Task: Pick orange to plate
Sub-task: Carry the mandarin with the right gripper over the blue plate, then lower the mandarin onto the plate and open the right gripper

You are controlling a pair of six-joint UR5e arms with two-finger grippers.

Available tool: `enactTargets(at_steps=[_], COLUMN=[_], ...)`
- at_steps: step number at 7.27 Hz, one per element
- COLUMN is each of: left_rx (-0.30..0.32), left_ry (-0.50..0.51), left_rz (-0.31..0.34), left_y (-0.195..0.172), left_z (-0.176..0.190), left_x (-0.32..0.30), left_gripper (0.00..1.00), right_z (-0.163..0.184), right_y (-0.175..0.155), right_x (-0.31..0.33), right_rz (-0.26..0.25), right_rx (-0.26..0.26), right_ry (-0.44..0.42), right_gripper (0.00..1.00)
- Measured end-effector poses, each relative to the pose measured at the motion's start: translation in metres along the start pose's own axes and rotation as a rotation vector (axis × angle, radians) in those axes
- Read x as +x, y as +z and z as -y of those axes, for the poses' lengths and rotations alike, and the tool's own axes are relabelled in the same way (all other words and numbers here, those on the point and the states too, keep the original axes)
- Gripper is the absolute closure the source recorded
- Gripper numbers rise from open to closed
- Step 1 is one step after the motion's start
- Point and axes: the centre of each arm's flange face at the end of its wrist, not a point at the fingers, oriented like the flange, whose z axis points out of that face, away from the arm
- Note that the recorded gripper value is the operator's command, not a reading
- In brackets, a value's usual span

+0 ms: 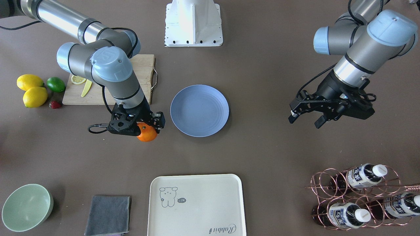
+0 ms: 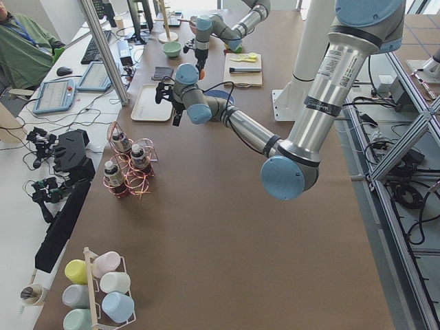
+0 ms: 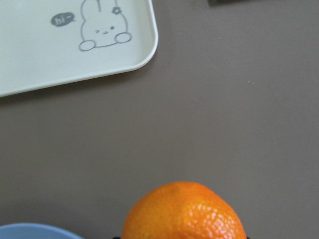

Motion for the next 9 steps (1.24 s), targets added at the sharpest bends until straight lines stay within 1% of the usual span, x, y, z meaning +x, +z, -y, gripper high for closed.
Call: enactTargets(at_steps=[1, 3, 4, 5, 7, 8, 9], left_rx=[-0.009, -0.011, -0.01, -0.006, -0.003, -0.004, -0.006], left_ry=[0.011, 0.031, 0.036, 0.028, 0.01, 0.013, 0.015], left_rz=[0.0, 0.02, 0.027, 0.027, 0.029, 0.036, 0.042], left_y=[-0.012, -0.036, -0.048, -0.061, -0.074, -0.075, -0.076], left_z=[0.016, 0.05, 0.063, 0.073, 0.082, 0.083, 0.082], left_x=[-0.022, -0.077, -0.102, -0.12, -0.142, -0.152, -0.161], left_gripper=[0.02, 0.02, 0.02, 0.02, 0.02, 0.02, 0.02], right_z=[-0.028, -0.098, -0.124, -0.14, -0.152, -0.15, -0.145], right_y=[-0.004, 0.01, 0.016, 0.025, 0.041, 0.05, 0.057], right_x=[-0.031, -0.08, -0.095, -0.106, -0.13, -0.138, -0.139], right_rz=[-0.003, -0.002, 0.001, 0.006, 0.02, 0.014, 0.007], right_rx=[-0.001, 0.008, 0.006, 0.006, 0.018, 0.032, 0.046], right_ry=[-0.001, -0.037, -0.058, -0.078, -0.105, -0.12, -0.131], right_gripper=[1.0, 1.0, 1.0, 1.0, 1.0, 0.74, 0.04])
